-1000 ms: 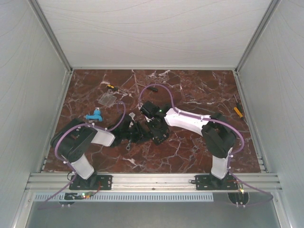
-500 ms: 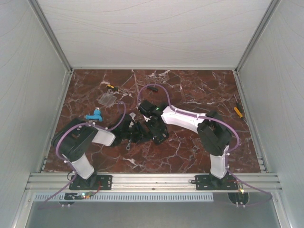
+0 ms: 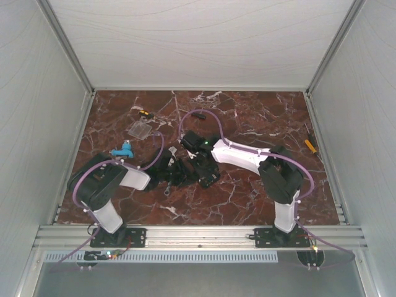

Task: Snap on the fuse box
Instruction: Install the fuse at the fuse box base.

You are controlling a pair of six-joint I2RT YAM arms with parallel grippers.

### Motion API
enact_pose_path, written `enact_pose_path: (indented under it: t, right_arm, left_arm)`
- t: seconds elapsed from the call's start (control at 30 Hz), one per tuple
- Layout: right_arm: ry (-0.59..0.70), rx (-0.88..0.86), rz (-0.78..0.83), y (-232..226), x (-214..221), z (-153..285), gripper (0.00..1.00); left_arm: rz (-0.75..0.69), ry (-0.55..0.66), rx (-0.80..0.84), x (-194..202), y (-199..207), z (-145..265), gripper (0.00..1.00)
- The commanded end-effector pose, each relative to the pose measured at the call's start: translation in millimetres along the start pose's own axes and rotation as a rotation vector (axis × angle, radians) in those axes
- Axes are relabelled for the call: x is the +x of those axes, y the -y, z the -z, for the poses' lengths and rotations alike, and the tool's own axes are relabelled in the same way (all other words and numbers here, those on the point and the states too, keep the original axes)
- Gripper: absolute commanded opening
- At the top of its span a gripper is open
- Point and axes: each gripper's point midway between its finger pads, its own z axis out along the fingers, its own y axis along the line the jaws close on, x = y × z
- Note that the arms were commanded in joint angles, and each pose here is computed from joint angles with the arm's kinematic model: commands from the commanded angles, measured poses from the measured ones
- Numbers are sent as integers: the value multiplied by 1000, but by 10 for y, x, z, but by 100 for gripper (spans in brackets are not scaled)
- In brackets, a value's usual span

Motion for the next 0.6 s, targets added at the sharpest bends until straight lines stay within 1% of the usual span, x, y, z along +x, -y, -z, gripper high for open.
enact_pose_path:
  t: [0.0,0.1,0.17,0.23,0.3,0.4,0.47,0.53,0.57]
  right_arm:
    - [36,-38,28,-108,88,-134,0]
    - [192,-67,22,-129,-140,283,1]
    - [285,-67,6,-81,-242,504,10]
    - [354,-68,-25,26,-304,645,17]
    - [403,-53,-75,236,-338,711,23]
    - [473,-54,-158,557,-353,755,36]
    - [518,-96,-230,731,-359,766,39]
    - [576,-161,-305,844,-375,790,47]
    - [625,-214,-328,855,-421,827,51]
  left_arm:
    - [-37,37,34,-84,132,-10,27]
    - [-57,58,33,-119,179,34,29]
    - [-76,79,25,-154,216,80,32]
    - [-93,111,1,-208,240,150,37]
    - [-127,160,-22,-293,294,241,42]
    - [-193,256,-76,-506,386,421,50]
    - [-218,323,-110,-696,431,569,58]
    - [-207,384,-120,-914,451,723,64]
    - [-194,408,-120,-1023,435,794,65]
